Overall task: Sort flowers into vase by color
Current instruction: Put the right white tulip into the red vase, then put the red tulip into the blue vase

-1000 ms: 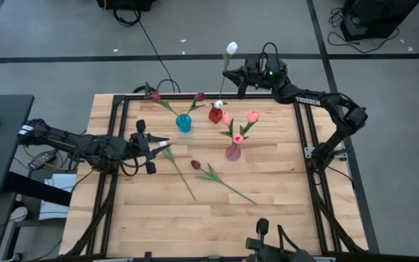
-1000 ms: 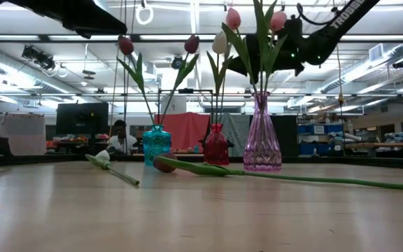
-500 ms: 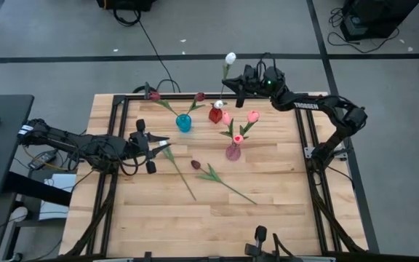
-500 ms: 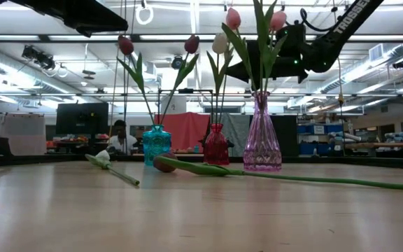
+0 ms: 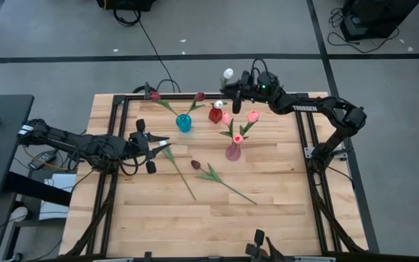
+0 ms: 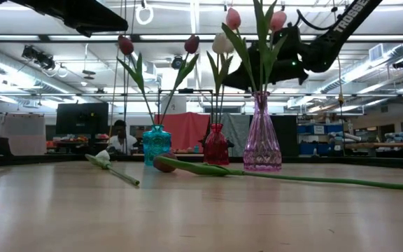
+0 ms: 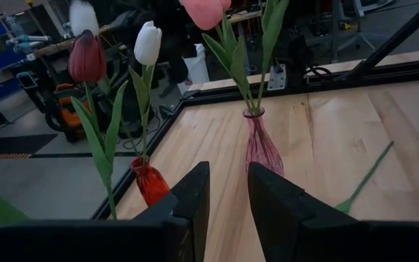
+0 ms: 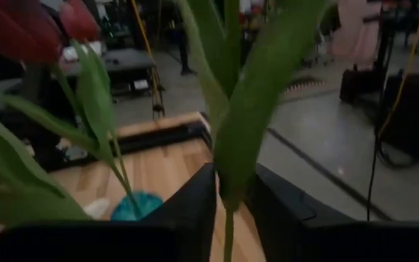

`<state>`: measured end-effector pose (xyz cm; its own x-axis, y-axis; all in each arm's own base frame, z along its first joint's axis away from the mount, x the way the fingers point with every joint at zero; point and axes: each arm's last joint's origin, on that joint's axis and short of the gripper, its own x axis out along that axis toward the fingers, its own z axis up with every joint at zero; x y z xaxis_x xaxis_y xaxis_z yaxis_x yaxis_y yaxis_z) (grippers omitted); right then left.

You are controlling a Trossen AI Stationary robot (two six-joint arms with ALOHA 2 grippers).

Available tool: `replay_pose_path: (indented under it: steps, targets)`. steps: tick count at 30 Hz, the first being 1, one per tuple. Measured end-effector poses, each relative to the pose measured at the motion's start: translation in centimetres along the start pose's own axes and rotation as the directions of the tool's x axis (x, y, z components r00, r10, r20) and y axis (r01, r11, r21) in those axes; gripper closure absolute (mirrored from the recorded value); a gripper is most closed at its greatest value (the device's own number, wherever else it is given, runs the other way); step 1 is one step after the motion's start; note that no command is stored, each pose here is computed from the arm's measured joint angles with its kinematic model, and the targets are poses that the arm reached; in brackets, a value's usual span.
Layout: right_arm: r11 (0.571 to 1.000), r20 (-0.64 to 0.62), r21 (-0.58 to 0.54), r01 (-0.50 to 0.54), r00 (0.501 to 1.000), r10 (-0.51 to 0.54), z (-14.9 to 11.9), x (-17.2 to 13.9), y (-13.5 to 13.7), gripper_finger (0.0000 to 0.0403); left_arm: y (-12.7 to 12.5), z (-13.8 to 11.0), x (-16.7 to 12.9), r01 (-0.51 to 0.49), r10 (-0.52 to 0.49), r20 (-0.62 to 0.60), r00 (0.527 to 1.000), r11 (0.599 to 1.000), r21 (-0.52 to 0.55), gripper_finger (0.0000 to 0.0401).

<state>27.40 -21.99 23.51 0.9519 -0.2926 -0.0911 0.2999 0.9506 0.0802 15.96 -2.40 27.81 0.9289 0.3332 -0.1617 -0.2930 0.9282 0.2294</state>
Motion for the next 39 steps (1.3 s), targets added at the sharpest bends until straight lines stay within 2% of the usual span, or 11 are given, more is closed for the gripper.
replay_pose_path:
  steps: [3, 6, 10, 12, 15, 19, 24, 28, 34, 36, 39]
  targets:
    - [1.000, -0.070, 0.016, 0.007, 0.998, -0.006, -0.7, -0.1, -0.2, 0.0284, 0.0, 0.0, 0.0, 0.000, 0.000, 0.000, 1.000, 1.000, 0.000, 0.0302]
    - [1.000, -0.202, 0.026, 0.016, 0.979, -0.010, -1.3, -0.1, -0.4, 0.0267, 0.0, 0.0, 0.0, 0.000, 0.000, 0.000, 1.000, 1.000, 0.007, 0.0302]
    - [0.998, -0.402, -0.015, 0.057, 0.914, -0.058, -1.3, -0.2, -0.7, 0.0256, -0.1, -0.2, 0.1, 0.027, -0.026, 0.009, 1.000, 1.000, -0.006, 0.0302]
    - [0.996, -0.475, -0.036, 0.078, 0.876, -0.086, -0.7, -0.5, -0.7, 0.0255, -0.4, -1.0, 0.2, 0.040, -0.040, 0.005, 0.999, 0.999, -0.006, 0.0302]
    - [0.994, -0.524, -0.052, 0.097, 0.844, -0.110, 0.2, -1.3, -0.4, 0.0256, -0.7, -2.2, 0.4, 0.048, -0.048, -0.025, 0.999, 0.999, -0.015, 0.0302]
    - [0.988, -0.552, -0.078, 0.136, 0.819, -0.156, 2.0, -3.5, 0.5, 0.0256, -0.7, -2.6, 0.4, 0.046, -0.047, -0.031, 0.998, 0.998, -0.029, 0.0302]
    - [0.972, -0.541, -0.113, 0.205, 0.808, -0.233, 4.9, -6.8, 2.6, 0.0256, -0.5, -2.2, 0.1, 0.038, -0.038, 0.005, 0.999, 0.999, -0.026, 0.0302]
    - [0.967, -0.507, -0.086, 0.238, 0.826, -0.248, 6.8, -9.0, 4.8, 0.0256, -0.3, -1.8, -0.1, 0.031, -0.031, 0.040, 0.999, 0.999, -0.008, 0.0302]
    - [0.928, -0.300, -0.152, 0.339, 0.879, -0.370, 11.6, -12.7, 8.8, 0.0257, -0.2, -1.6, -0.2, 0.023, -0.024, 0.066, 0.998, 1.000, 0.005, 0.0302]
    - [0.940, -0.212, -0.129, 0.316, 0.917, -0.338, 13.4, -13.6, 10.5, 0.0257, -0.2, -1.6, -0.2, 0.024, -0.024, 0.064, 0.998, 1.000, -0.003, 0.0302]
    - [0.974, -0.125, -0.117, 0.192, 0.970, -0.206, 15.0, -14.0, 13.3, 0.0257, -0.2, -1.6, -0.2, 0.025, -0.024, 0.064, 0.998, 1.000, -0.015, 0.0302]
